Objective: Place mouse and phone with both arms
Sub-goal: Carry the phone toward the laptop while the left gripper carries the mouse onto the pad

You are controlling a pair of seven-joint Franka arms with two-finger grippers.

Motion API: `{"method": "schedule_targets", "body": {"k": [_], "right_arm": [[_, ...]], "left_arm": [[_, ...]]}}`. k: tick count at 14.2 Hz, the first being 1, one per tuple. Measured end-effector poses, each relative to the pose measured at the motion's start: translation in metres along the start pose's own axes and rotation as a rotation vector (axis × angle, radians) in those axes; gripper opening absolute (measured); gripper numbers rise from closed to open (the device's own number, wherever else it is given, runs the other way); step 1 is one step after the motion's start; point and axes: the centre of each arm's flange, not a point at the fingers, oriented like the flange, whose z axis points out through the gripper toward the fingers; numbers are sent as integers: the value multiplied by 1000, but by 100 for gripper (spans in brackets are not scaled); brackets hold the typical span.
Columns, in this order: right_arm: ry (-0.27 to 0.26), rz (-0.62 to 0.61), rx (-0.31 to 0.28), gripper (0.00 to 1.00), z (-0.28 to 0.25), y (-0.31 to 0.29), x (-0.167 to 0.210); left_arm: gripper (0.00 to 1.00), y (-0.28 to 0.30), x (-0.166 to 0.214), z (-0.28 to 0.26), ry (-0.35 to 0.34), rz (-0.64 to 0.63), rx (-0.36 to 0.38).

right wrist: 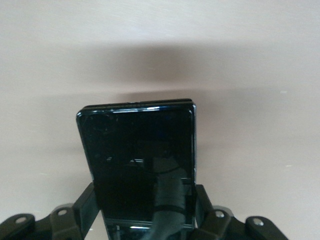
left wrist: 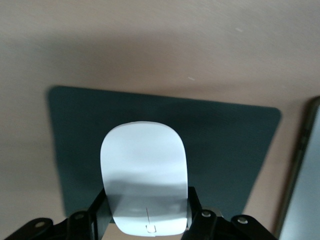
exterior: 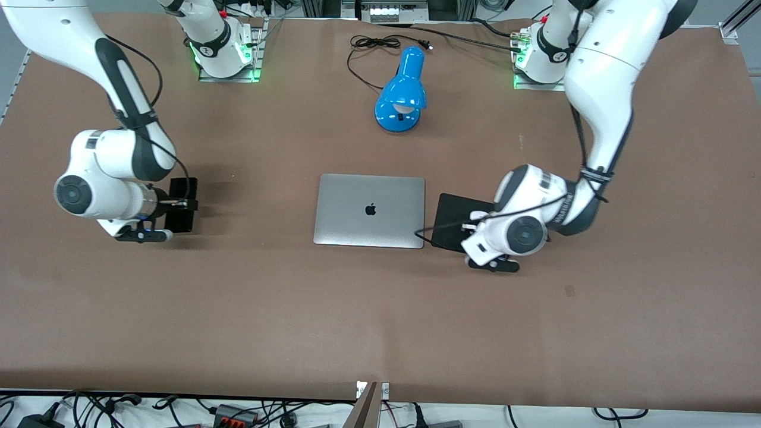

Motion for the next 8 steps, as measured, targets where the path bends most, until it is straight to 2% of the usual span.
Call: {"method": "schedule_targets", "body": {"k": [2,4,7,8], "right_arm": [[6,22,-12,80,-1,-46,-2],[3,33,17,80,0,-88,-5],[10,40,35,80,6,-117,-3],[13,58,35,80,11,-121,-2]], "left_arm": [[63,5,-2,5,-8,0,5],[63,3,-1,11,-17,-2,6],[63,2,1,25,-33,-4,8],[67,2,2,28,-32,-5,6]]}}
